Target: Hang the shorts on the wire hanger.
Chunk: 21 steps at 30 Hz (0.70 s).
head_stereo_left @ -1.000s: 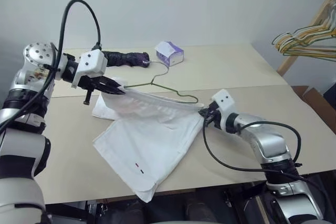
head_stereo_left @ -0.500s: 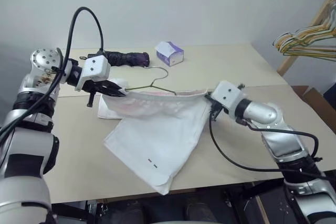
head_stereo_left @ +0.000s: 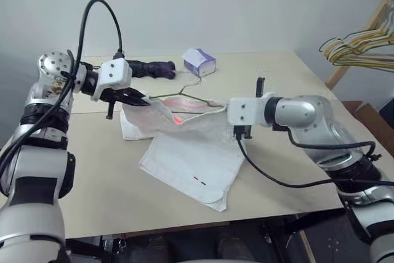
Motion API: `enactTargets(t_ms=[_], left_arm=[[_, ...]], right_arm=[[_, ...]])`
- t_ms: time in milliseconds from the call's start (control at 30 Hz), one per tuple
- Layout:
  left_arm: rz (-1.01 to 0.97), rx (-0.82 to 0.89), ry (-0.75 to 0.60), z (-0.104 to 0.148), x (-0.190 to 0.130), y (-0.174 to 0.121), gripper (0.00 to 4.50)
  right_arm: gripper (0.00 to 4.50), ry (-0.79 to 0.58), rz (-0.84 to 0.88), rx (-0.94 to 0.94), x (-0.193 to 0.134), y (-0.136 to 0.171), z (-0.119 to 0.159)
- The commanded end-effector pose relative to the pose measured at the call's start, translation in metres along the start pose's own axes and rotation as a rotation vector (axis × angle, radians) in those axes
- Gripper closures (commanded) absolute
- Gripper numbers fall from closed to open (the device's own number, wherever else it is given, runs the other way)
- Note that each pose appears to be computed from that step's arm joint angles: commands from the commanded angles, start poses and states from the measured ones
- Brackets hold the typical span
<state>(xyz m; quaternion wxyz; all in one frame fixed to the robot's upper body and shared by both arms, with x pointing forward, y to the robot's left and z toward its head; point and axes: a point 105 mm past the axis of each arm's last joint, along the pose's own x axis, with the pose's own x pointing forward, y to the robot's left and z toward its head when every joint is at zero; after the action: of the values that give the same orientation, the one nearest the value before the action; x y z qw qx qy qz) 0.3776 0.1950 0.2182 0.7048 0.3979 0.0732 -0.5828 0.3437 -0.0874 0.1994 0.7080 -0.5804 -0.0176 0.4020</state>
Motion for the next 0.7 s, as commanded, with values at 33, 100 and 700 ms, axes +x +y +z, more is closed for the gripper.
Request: enactTargets(t_ms=[33,100,700], left_arm=[[0.004,0.040,0.006,0.007,-0.003,0.002,4.50],[0.006,0.026,-0.013,0.008,0.002,0.002,4.50],[-0.003,0.074,-0.093,0.027,0.005,0.003,4.50]], right_arm=[[4.47,-0.027,-0.086,0.011,-0.010,-0.030,0.017],[4.47,-0.024,-0.054,-0.025,-0.011,-0.025,0.021],[1.66,-0.070,0.005,0.033,0.002,-0.009,0.021]])
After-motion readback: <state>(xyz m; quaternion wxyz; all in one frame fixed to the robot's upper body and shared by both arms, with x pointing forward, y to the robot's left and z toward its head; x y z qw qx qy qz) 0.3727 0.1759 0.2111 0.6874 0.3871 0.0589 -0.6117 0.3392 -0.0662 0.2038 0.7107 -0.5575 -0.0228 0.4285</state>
